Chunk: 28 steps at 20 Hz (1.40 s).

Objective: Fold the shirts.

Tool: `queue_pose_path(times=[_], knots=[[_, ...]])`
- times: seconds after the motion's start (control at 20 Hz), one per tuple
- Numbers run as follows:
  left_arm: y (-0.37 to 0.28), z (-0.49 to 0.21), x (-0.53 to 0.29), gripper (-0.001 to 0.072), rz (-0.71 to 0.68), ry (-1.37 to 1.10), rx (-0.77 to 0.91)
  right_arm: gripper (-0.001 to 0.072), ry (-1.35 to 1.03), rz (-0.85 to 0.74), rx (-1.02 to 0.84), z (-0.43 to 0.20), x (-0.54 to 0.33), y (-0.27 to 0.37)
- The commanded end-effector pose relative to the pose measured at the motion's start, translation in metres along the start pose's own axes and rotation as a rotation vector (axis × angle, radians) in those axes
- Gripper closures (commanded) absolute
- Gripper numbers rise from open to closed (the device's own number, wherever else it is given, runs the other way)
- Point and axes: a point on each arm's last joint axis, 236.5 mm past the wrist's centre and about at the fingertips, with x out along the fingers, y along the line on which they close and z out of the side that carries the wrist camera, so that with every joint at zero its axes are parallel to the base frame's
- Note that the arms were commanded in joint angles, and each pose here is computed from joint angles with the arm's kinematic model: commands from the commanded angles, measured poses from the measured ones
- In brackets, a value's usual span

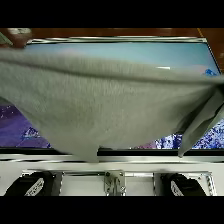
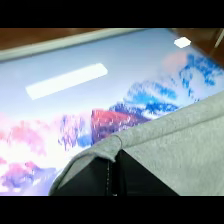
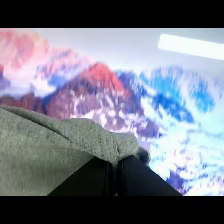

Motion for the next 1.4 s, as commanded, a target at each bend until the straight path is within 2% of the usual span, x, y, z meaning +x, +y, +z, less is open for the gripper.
queue_pose_path(times=[0.0,0.2,0.35,0.7,0.85,1.0,1.05,1.1,1.15,1.2,1.35], knots=[[0.024,-0.081,0.019,0.0669,0.042,0.302,-0.105,0.0653,0.37,0.086,0.06,-0.078,0.034,0.011],[0.048,-0.179,0.08,0.0669,-0.01,0.566,-0.299,0.0654,0.623,0.174,0.153,-0.16,0.12,0.021],[0.08,-0.245,0.145,0.0669,0.023,0.603,-0.451,0.0654,0.611,0.147,0.238,-0.196,0.213,0.01],[0.165,-0.268,0.288,0.0668,0.087,0.386,-0.667,0.0653,0.334,0.041,0.356,-0.147,0.376,-0.04],[0.182,-0.297,0.328,0.0668,0.097,0.375,-0.832,0.0653,0.279,0.028,0.483,-0.141,0.409,-0.046],[0.171,-0.326,0.351,0.0666,0.042,0.433,-1.001,0.0645,0.314,0.046,0.586,-0.154,0.423,-0.038],[0.165,-0.333,0.354,0.0644,0.021,0.456,-1.033,0.059,0.322,0.059,0.611,-0.156,0.424,-0.034],[0.161,-0.339,0.354,0.0485,0.005,0.481,-1.047,0.037,0.317,0.067,0.626,-0.154,0.424,-0.032],[0.158,-0.34,0.351,0.0274,-0.007,0.496,-1.053,0.0147,0.313,0.086,0.64,-0.149,0.421,-0.028],[0.156,-0.337,0.344,0.0164,-0.037,0.518,-1.06,0.0122,0.319,0.102,0.607,-0.145,0.413,-0.027],[0.162,-0.335,0.291,0.0187,-0.133,0.685,-1.021,0.0122,0.383,0.077,0.39,-0.137,0.363,-0.055]])
